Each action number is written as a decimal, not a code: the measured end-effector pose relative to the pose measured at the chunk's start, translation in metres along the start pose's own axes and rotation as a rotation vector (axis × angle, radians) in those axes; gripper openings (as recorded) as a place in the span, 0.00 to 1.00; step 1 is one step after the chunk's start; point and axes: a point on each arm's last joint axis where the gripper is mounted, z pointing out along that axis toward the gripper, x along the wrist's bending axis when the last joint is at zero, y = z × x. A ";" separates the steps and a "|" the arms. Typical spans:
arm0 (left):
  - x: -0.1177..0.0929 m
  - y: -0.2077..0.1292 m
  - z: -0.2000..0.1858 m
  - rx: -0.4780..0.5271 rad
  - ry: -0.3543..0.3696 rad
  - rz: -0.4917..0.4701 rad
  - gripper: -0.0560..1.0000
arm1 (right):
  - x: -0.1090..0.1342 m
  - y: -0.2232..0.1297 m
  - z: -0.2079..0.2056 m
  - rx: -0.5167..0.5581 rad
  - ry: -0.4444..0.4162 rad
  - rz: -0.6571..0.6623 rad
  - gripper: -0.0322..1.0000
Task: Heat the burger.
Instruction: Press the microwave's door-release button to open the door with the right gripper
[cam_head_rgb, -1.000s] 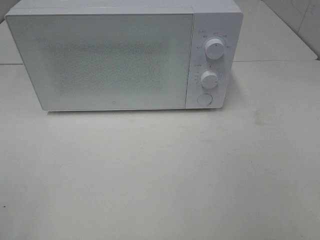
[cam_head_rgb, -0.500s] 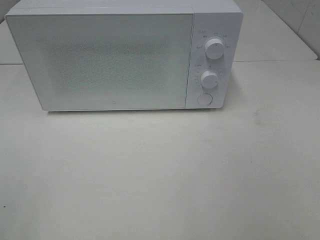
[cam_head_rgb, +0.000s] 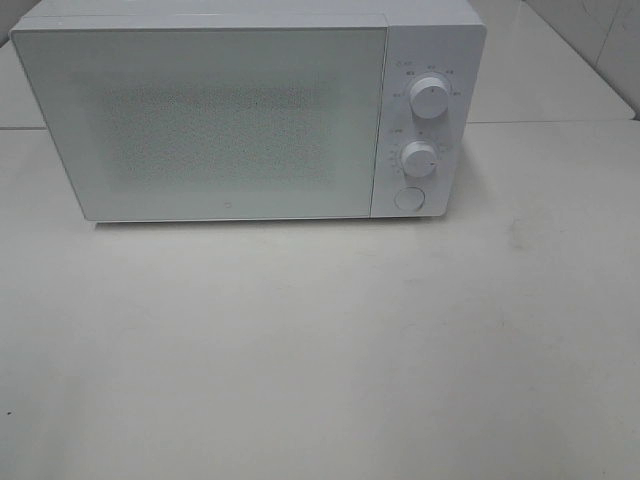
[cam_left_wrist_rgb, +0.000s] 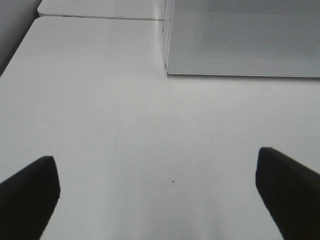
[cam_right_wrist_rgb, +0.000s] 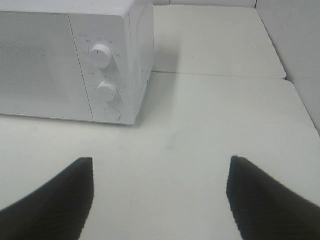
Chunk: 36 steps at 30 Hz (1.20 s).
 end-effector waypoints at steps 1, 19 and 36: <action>0.000 0.000 0.000 0.000 0.000 0.000 0.99 | 0.000 0.000 0.000 0.000 0.000 0.000 0.75; 0.000 0.000 0.000 0.000 0.000 0.000 0.99 | 0.005 0.021 0.090 0.101 0.011 -0.010 0.75; 0.000 0.000 0.000 0.000 0.000 0.000 0.99 | 0.009 0.022 0.171 0.028 0.032 -0.012 0.75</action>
